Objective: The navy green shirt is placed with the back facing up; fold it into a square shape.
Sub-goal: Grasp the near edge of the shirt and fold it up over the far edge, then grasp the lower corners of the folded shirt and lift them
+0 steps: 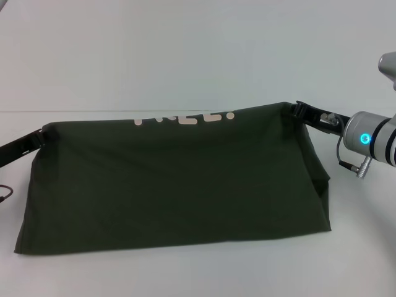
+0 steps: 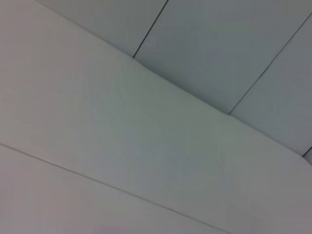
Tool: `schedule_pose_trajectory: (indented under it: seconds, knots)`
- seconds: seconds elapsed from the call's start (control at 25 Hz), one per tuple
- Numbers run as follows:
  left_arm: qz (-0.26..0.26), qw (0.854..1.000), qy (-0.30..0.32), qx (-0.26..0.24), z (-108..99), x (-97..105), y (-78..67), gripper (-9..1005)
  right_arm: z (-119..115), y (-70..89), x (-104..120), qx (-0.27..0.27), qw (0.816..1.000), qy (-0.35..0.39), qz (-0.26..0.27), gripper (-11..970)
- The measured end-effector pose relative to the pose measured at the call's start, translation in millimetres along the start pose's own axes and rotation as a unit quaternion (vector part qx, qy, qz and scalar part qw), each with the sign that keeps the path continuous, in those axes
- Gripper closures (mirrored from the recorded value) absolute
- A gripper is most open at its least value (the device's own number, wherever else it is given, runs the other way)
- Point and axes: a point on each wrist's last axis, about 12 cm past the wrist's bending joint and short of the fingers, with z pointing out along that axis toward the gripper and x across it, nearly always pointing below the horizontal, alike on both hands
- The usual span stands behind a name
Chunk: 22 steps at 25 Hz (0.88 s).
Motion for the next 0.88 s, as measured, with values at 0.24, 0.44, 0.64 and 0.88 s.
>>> schedule_pose_trajectory:
  seconds: [0.24, 0.44, 0.64, 0.88]
  knots:
    - [0.004, 1.0, -0.014, 0.0, 3.7, 1.6, -3.4, 840, 1.9, 2.5, 0.3, -0.004, 1.0, -0.003, -0.003, 908]
    - [-0.01, 0.999, -0.04, 0.003, 2.8, 2.4, -2.1, 837, 3.9, 2.3, 1.1, 0.004, 1.0, -0.003, -0.002, 907]
    - [-0.023, 0.999, -0.045, -0.007, 3.0, 4.6, 0.9, 816, 4.0, 2.2, 1.0, 0.005, 1.0, -0.005, -0.005, 801]
    - [-0.025, 0.998, -0.045, -0.02, 5.6, 5.6, 2.7, 699, 3.1, 0.9, 3.1, 0.003, 1.0, -0.007, 0.006, 616]
